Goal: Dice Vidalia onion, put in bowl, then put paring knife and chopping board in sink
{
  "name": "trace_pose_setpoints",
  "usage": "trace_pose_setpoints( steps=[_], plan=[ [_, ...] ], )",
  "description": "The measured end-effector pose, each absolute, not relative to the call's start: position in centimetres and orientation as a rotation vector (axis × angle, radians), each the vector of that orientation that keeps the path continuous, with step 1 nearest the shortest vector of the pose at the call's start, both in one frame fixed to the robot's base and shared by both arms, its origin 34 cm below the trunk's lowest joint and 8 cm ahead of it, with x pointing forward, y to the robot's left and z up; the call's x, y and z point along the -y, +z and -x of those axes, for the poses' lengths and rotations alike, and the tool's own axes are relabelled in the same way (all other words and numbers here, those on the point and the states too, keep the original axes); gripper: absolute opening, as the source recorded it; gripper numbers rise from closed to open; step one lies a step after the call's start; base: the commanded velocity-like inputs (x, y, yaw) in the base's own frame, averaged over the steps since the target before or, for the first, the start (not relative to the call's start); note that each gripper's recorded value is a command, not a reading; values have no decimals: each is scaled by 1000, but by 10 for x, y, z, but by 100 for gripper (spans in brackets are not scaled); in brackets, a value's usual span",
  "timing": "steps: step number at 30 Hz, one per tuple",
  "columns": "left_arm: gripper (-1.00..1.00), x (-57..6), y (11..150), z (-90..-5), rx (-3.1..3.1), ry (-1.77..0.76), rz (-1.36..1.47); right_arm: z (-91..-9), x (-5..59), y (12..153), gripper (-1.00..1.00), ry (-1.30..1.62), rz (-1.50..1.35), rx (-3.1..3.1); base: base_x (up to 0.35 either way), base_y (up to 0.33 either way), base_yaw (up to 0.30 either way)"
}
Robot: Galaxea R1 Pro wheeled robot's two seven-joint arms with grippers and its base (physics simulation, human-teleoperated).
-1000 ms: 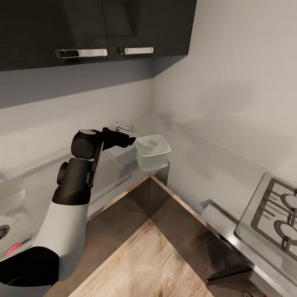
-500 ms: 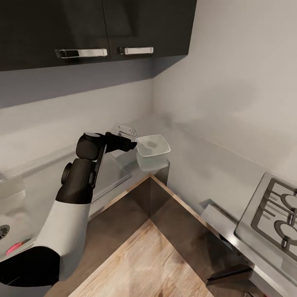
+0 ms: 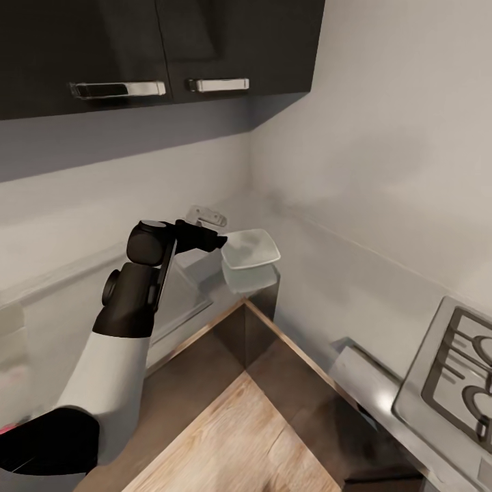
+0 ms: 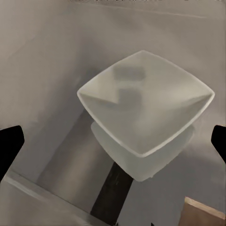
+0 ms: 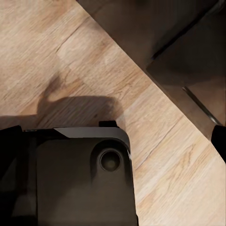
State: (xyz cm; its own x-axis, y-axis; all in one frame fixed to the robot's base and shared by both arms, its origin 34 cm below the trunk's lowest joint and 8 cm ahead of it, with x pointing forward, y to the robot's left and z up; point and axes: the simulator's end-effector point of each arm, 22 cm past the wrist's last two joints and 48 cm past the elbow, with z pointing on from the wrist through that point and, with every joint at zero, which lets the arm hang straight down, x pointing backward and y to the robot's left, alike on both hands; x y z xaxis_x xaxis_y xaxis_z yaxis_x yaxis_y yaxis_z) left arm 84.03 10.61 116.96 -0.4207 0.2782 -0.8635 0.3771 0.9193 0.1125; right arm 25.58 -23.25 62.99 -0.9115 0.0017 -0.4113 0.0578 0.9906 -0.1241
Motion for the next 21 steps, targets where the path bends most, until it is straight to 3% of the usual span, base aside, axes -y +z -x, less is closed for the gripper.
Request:
trace_pose_setpoints(
  steps=[13,21],
  plan=[
    [100,-107,1157,-841,-2064,-120,-474,-256,232,630,100,-186,-42,-2712,27,-4,0],
    [100,-107,1145,-841,-2092,-121,-479,-256,232,630,100,-186,-42,-2712,170,0,0]
  ],
)
